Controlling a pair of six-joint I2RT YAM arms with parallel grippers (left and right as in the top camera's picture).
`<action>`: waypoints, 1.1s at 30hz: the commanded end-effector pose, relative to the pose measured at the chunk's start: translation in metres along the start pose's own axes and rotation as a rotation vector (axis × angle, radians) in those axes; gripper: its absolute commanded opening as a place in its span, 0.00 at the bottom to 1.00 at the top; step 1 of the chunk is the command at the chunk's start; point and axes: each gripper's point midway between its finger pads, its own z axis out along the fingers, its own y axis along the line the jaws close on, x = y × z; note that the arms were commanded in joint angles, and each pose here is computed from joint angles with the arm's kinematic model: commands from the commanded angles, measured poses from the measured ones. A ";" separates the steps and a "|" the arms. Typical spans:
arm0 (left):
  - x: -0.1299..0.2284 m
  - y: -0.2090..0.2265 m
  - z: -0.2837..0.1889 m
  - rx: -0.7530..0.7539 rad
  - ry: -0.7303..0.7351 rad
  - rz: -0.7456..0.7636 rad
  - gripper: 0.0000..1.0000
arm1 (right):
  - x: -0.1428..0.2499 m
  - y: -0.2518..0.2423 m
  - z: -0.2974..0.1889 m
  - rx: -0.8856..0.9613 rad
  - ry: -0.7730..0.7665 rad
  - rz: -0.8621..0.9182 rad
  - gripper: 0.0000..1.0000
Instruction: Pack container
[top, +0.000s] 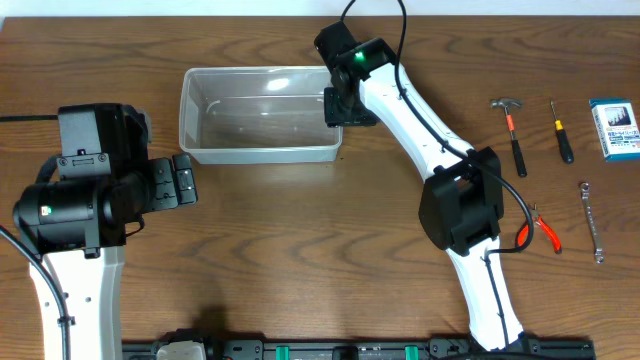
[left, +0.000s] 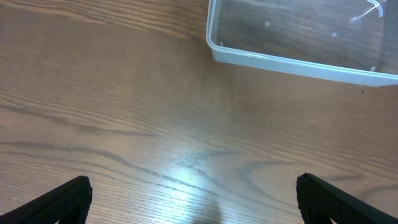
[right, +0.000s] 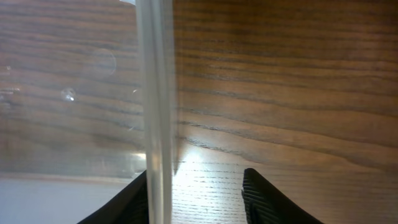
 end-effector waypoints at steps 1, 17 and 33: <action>-0.001 0.002 0.001 -0.010 0.002 -0.014 0.98 | 0.004 0.002 0.008 0.012 0.010 0.009 0.42; -0.001 0.002 0.001 -0.010 0.003 -0.014 0.98 | 0.004 0.001 0.007 0.014 0.012 0.010 0.02; -0.001 0.002 0.001 -0.010 0.003 -0.014 0.98 | 0.028 -0.067 -0.015 0.104 0.190 -0.070 0.03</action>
